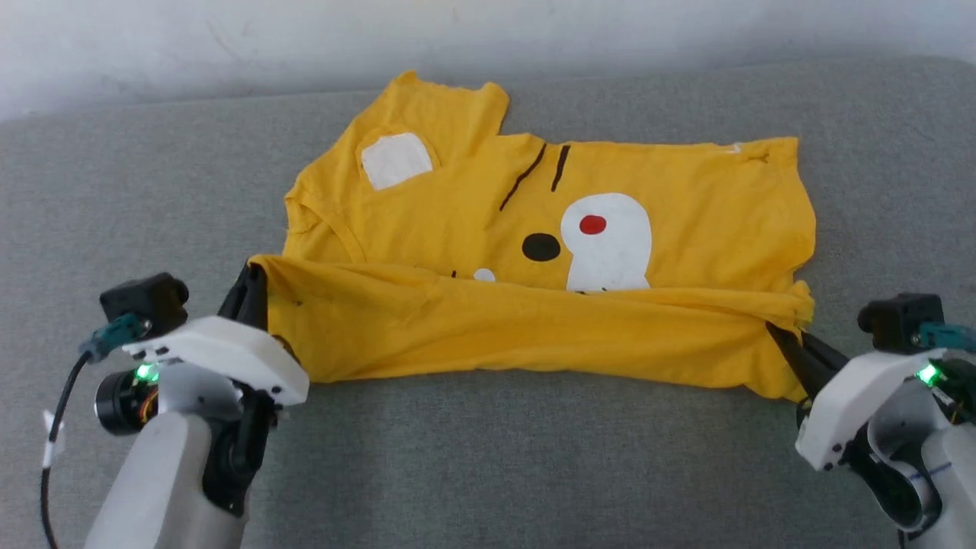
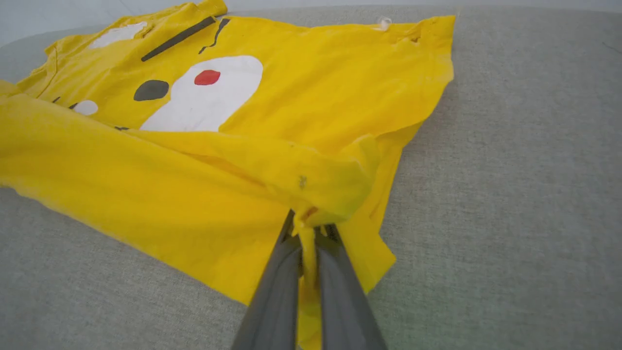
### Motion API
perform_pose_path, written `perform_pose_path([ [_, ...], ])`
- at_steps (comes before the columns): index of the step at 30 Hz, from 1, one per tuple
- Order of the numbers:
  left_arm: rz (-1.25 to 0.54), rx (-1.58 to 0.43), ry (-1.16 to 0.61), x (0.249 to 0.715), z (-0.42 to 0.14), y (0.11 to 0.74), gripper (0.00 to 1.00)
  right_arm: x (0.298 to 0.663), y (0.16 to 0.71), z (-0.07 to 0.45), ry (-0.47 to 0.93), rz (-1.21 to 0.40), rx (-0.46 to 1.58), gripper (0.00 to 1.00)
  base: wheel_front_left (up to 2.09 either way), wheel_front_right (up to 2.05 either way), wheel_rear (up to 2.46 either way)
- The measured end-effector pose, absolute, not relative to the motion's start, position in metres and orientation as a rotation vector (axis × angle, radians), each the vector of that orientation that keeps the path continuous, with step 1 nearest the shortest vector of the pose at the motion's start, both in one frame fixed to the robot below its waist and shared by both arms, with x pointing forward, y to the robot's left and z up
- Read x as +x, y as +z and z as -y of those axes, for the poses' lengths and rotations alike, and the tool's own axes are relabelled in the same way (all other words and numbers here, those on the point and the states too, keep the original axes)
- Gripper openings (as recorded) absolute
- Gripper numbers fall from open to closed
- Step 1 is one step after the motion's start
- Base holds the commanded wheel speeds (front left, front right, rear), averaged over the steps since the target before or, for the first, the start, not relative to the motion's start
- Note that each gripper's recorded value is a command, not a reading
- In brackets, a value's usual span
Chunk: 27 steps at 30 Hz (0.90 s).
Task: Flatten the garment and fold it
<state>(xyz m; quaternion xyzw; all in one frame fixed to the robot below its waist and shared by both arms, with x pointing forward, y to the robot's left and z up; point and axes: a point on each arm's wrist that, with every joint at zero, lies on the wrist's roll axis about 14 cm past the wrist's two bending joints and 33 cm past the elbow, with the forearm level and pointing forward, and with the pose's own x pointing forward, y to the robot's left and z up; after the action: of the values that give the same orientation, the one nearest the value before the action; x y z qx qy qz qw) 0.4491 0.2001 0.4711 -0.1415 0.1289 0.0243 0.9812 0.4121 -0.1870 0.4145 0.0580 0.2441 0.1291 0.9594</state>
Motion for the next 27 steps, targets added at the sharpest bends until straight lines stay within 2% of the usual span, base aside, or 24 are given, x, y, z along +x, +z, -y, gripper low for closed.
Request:
perform_pose_path([
  [3,-0.291,-0.285,0.052,0.462,-0.197,0.454,0.0,0.421,0.409,0.189,0.256,-0.499,0.106,0.1,0.0,0.0,0.0],
  [4,-0.302,-0.286,0.051,0.465,-0.196,0.449,0.0,0.423,0.408,0.189,0.255,-0.499,0.104,0.15,0.0,0.0,0.0],
  [5,-0.312,-0.287,0.052,0.468,-0.195,0.444,0.0,0.426,0.406,0.188,0.255,-0.499,0.104,0.36,0.0,0.0,0.0],
  [6,-0.329,-0.286,0.048,0.47,-0.193,0.437,0.0,0.428,0.405,0.187,0.255,-0.494,0.105,0.36,0.0,0.0,0.0],
  [7,-0.348,-0.291,0.046,0.472,-0.192,0.43,0.46,0.429,0.403,0.186,0.256,-0.494,0.104,1.0,0.0,0.0,0.0],
  [8,-0.362,-0.301,0.041,0.473,-0.189,0.425,0.46,0.43,0.402,0.185,0.26,-0.492,0.102,1.0,0.0,0.0,0.0],
  [9,-0.371,-0.306,0.038,0.474,-0.186,0.421,0.91,0.43,0.401,0.183,0.265,-0.485,0.1,1.0,0.0,0.0,0.0],
  [10,-0.376,-0.315,0.036,0.474,-0.185,0.419,1.0,0.43,0.402,0.181,0.271,-0.473,0.098,1.0,0.0,0.0,0.0],
  [20,-0.329,-0.351,0.051,0.466,-0.202,0.438,1.0,0.424,0.45,0.174,0.288,-0.218,0.106,1.0,0.0,0.0,0.0],
  [27,-0.419,-0.25,-0.03,0.449,-0.215,0.463,1.0,0.405,0.484,0.178,0.255,-0.103,0.098,1.0,0.0,0.0,0.0],
])
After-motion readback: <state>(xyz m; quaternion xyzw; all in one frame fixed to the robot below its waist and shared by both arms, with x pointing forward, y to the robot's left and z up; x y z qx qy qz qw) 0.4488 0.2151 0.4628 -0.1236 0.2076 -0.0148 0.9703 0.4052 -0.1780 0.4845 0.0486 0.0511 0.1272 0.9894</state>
